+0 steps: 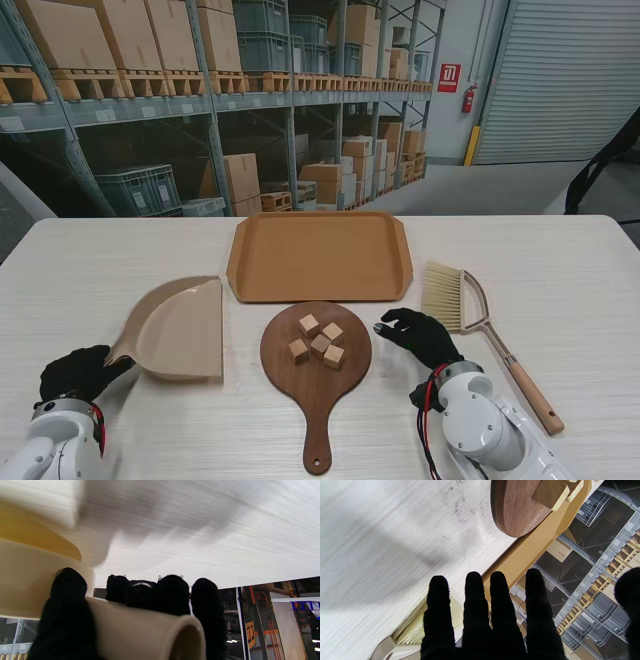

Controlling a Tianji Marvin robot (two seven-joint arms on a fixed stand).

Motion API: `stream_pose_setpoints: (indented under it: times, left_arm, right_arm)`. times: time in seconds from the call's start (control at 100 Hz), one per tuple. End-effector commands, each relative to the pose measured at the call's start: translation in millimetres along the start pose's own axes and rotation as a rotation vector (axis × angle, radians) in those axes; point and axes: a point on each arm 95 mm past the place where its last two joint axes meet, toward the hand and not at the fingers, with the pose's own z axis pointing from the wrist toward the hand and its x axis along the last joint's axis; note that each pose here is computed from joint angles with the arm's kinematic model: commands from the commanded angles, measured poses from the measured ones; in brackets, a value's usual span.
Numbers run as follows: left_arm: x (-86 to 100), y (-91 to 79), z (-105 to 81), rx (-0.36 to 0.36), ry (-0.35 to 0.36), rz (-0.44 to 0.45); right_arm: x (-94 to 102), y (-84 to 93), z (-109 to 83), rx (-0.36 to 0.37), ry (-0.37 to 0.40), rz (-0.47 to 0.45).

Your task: Sweep wood blocks off a wooden cutting board into a dustpan and pour them into a container

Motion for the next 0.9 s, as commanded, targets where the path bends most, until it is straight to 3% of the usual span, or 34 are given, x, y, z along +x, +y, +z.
stream_pose_setpoints:
  times: [0.0,0.44,0.89]
  left_arm:
    - [-1.8,-1.4,-5.5,0.003,0.007,0.006]
    - [-10.1,-13.4,-37.6,0.079,0.071,0.029]
    - [6.8,-0.5,-54.7,0.039,0.147,0.014]
  right_arm:
    - [-1.6,-4.9,-2.1,0.021,-0.006,0.002]
    - [-1.3,-2.5,-3.5,0.01,0.005,-0.009]
    - [-2.3,4.0,-7.1,-0.019,0.012,-0.022]
